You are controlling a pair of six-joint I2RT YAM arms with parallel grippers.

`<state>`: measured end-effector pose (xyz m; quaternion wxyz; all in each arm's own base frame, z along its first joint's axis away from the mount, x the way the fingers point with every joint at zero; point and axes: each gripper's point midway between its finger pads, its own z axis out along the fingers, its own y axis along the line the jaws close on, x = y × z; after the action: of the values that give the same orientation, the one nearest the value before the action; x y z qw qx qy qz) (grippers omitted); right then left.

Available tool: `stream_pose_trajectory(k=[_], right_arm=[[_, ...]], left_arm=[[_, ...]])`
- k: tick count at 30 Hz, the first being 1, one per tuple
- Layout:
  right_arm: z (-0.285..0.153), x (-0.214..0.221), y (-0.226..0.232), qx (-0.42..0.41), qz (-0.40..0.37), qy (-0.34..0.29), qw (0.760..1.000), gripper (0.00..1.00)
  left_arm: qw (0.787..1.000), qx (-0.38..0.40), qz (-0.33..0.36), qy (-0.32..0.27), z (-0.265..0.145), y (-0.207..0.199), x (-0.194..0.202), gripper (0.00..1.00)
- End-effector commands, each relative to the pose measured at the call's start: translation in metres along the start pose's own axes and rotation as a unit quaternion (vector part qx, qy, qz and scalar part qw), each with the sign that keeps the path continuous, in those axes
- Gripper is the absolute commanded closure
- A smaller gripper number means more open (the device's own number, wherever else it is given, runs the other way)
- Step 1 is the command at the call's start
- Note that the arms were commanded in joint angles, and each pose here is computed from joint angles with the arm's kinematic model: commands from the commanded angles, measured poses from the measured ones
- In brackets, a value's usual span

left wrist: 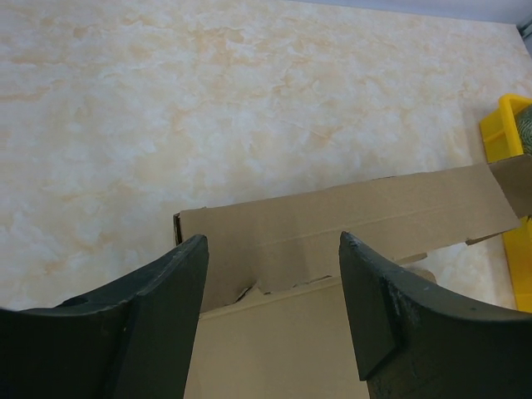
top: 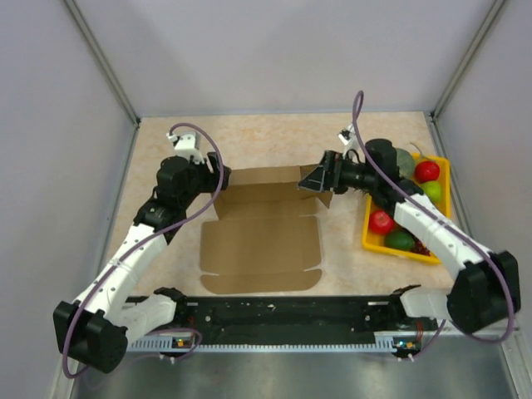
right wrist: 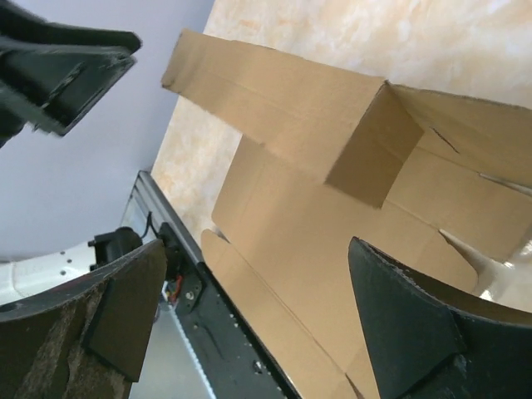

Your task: Fold the paper box

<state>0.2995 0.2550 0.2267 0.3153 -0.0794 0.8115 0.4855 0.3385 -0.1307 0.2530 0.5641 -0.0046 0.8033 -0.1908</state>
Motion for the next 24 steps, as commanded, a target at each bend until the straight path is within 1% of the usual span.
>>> stream_pose_trajectory(k=[1,2,4,5,7,8,9,10,11,12,13,14,15,16,17,18,19,20,24], right_arm=[[-0.049,0.002,0.006,0.059,-0.106,-0.050,0.991,0.11],[-0.060,0.012,0.005,0.075,-0.120,-0.061,0.988,0.11],[-0.066,0.032,-0.001,0.089,-0.143,-0.056,0.984,0.11],[-0.070,0.042,-0.013,0.119,-0.153,-0.067,0.979,0.11],[-0.063,0.064,-0.017,0.135,-0.187,-0.045,0.972,0.21],[-0.061,0.070,-0.034,0.171,-0.194,-0.042,0.965,0.26],[-0.051,0.083,-0.042,0.183,-0.208,-0.022,0.961,0.37],[-0.044,0.077,-0.045,0.191,-0.215,-0.037,0.957,0.46],[-0.040,0.080,-0.058,0.213,-0.216,-0.041,0.952,0.55],[-0.031,0.082,-0.067,0.222,-0.205,-0.043,0.952,0.67],[-0.024,0.069,-0.064,0.216,-0.204,-0.076,0.952,0.70],[-0.023,0.065,-0.076,0.238,-0.199,-0.099,0.945,0.73],[-0.022,0.059,-0.082,0.254,-0.177,-0.124,0.943,0.83],[-0.018,0.050,-0.085,0.261,-0.174,-0.149,0.938,0.90],[-0.019,0.047,-0.094,0.276,-0.173,-0.165,0.931,0.93],[-0.017,0.042,-0.095,0.279,-0.168,-0.180,0.928,0.96],[-0.011,0.043,-0.102,0.286,-0.166,-0.178,0.927,0.98],[-0.007,0.034,-0.099,0.282,-0.169,-0.196,0.924,0.99],[0.009,0.024,-0.115,0.303,-0.189,-0.205,0.911,1.00]], left_arm=[[0.999,-0.017,0.030,-0.031,-0.011,0.002,-0.032,0.31],[0.998,-0.033,0.039,-0.027,-0.011,0.008,-0.034,0.31],[0.997,-0.060,0.048,0.000,-0.008,0.018,-0.031,0.29],[0.997,-0.069,0.044,0.004,-0.008,0.024,-0.032,0.29],[0.997,-0.065,0.040,0.014,-0.002,0.026,-0.030,0.28],[0.997,-0.062,0.029,0.017,0.000,0.027,-0.029,0.28],[0.998,-0.047,0.023,0.028,0.003,0.023,-0.025,0.28],[0.999,-0.040,0.018,0.027,0.003,0.020,-0.028,0.28],[0.999,-0.039,0.015,0.026,0.004,0.020,-0.030,0.28],[0.999,-0.025,0.014,0.030,0.004,0.014,-0.029,0.29],[0.999,-0.025,0.011,0.027,0.003,0.014,-0.031,0.28],[0.999,-0.025,0.012,0.025,0.004,0.014,-0.031,0.28],[0.999,-0.026,0.012,0.021,0.002,0.014,-0.033,0.28],[0.999,-0.032,0.011,0.021,0.003,0.017,-0.031,0.28],[0.999,-0.031,0.010,0.020,0.003,0.017,-0.030,0.28],[0.999,-0.027,0.010,0.015,0.004,0.017,-0.031,0.28],[0.999,-0.025,0.009,0.021,0.006,0.017,-0.024,0.29],[0.999,-0.025,0.007,0.023,0.007,0.019,-0.021,0.30],[0.999,-0.024,0.012,0.030,0.012,0.021,-0.013,0.32]])
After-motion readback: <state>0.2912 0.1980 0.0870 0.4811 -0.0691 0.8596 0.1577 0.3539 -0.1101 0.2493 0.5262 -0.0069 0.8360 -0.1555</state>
